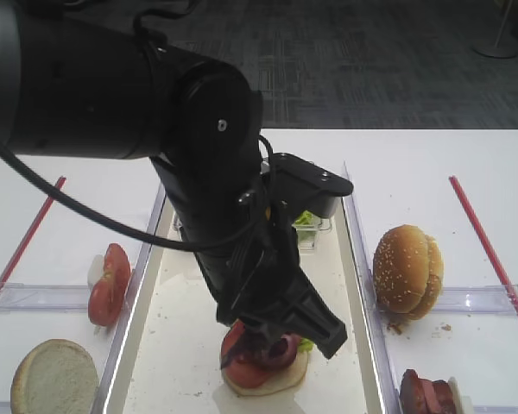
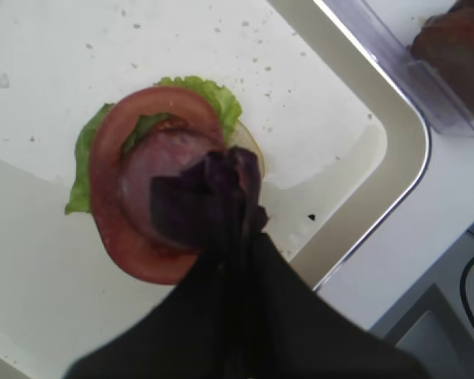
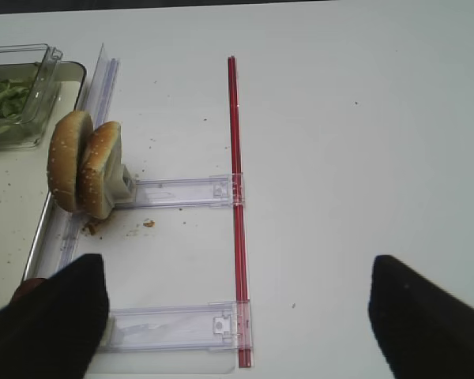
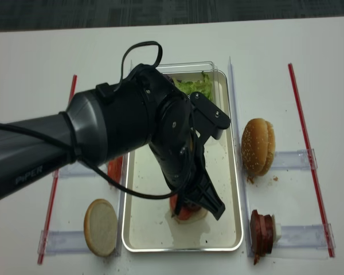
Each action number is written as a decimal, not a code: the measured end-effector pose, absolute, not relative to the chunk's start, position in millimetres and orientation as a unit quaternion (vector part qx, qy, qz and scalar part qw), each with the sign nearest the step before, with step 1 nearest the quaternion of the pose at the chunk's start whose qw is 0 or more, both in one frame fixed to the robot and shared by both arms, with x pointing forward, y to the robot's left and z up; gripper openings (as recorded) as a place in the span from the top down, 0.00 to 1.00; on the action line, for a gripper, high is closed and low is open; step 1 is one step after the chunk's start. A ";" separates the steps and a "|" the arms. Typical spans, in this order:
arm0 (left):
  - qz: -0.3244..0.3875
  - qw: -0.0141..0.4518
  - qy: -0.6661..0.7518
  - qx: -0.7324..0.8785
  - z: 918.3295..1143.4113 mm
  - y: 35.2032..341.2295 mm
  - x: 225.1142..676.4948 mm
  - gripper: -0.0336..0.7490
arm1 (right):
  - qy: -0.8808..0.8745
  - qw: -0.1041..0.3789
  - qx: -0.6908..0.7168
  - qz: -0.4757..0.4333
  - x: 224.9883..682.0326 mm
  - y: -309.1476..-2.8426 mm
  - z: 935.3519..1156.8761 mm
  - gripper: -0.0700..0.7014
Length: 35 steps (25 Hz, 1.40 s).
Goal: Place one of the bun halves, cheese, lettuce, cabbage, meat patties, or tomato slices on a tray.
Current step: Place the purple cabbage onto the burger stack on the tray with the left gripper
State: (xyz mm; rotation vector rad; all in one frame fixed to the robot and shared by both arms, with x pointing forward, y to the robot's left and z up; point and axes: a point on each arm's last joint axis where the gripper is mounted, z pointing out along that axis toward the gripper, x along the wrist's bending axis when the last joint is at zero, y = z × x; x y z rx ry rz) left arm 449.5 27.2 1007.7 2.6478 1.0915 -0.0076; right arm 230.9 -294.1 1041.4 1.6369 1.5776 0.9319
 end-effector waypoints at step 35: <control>0.038 0.107 0.397 0.911 988.1 24.0 472.0 0.92 | 0.605 0.336 0.628 0.357 230.9 -294.1 1041.4 0.03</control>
